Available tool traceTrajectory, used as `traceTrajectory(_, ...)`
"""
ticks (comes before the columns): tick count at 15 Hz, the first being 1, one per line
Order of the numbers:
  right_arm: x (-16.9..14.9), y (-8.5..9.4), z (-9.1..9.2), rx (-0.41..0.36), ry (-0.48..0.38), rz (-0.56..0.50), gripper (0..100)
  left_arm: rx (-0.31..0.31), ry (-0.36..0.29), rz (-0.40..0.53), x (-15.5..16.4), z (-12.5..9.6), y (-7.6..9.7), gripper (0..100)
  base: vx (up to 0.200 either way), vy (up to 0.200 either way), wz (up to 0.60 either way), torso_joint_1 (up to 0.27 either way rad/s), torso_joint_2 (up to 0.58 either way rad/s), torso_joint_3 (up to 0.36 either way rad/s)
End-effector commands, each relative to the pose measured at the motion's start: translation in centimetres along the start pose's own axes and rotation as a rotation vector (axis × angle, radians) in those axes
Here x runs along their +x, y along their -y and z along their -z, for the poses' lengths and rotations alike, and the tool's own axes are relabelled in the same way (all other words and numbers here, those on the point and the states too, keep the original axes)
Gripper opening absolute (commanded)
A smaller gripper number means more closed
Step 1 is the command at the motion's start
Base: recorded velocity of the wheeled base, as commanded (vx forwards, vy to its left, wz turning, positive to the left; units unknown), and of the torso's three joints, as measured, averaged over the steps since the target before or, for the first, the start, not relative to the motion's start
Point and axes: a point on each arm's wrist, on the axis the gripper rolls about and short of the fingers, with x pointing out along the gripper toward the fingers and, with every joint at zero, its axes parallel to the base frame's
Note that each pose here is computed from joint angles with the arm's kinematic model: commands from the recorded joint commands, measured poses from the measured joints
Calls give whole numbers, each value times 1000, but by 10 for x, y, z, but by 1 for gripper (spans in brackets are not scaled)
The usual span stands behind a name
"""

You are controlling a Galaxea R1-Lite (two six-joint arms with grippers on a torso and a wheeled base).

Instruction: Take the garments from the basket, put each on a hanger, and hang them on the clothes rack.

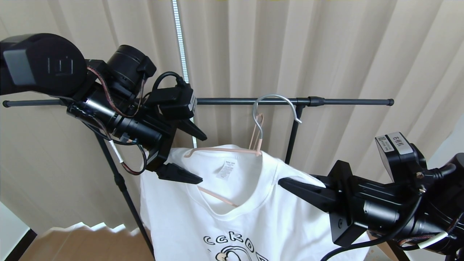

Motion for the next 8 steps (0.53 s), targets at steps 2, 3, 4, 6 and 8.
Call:
traceTrajectory(2,0,0,-1,-3,4,-2,0,-4,-4,21,5,1,3,100,0,0,0,0,0,0)
traceTrajectory(3,0,0,-1,-3,4,-2,0,-6,-5,23,5,1,3,100,0,0,0,0,0,0)
traceTrajectory(4,0,0,-1,-3,5,-2,0,-6,-5,30,7,1,5,100,0,0,0,0,0,0)
traceTrajectory(6,0,0,-2,-4,6,-2,0,-8,-6,35,8,1,6,100,0,0,0,0,0,0)
traceTrajectory(8,1,0,-2,-5,7,-2,0,-11,-9,38,8,2,6,0,0,0,0,0,0,0)
